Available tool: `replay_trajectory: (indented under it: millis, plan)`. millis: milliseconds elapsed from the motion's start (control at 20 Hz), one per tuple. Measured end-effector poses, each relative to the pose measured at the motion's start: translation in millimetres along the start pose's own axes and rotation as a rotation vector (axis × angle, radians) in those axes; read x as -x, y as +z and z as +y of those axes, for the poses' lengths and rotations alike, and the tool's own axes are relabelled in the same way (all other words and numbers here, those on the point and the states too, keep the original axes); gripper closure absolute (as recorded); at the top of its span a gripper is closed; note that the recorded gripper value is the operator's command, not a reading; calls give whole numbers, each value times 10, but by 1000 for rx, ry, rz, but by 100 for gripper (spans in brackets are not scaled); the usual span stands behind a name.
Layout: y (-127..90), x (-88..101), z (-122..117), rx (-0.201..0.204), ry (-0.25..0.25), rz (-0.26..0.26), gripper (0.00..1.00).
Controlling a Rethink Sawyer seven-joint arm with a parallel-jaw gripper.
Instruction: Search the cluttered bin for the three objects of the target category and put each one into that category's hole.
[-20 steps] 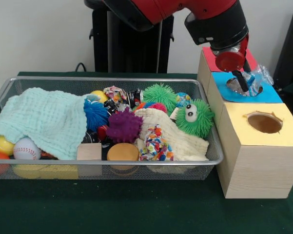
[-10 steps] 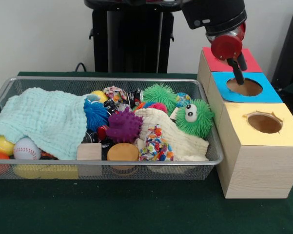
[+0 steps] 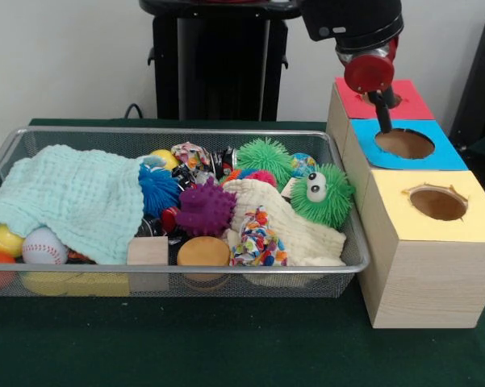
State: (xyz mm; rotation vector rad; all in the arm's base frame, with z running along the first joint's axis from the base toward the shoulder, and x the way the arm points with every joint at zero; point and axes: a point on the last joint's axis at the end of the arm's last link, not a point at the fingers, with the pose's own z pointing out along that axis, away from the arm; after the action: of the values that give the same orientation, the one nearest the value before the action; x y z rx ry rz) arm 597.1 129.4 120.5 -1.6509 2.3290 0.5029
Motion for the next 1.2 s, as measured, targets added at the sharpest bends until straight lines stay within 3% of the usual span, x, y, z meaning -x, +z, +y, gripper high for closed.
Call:
replay_trajectory:
  millis: [100, 350, 550, 900, 1200]
  plan:
    - [5, -27, 39, 22, -4, 26, 0]
    - [-17, -117, 4, 26, -15, 74, 0]
    - [-117, -244, -186, -18, -31, 129, 0]
    - [-269, -328, -507, -76, -40, 170, 0]
    - [-500, -380, -973, -108, -18, 207, 0]
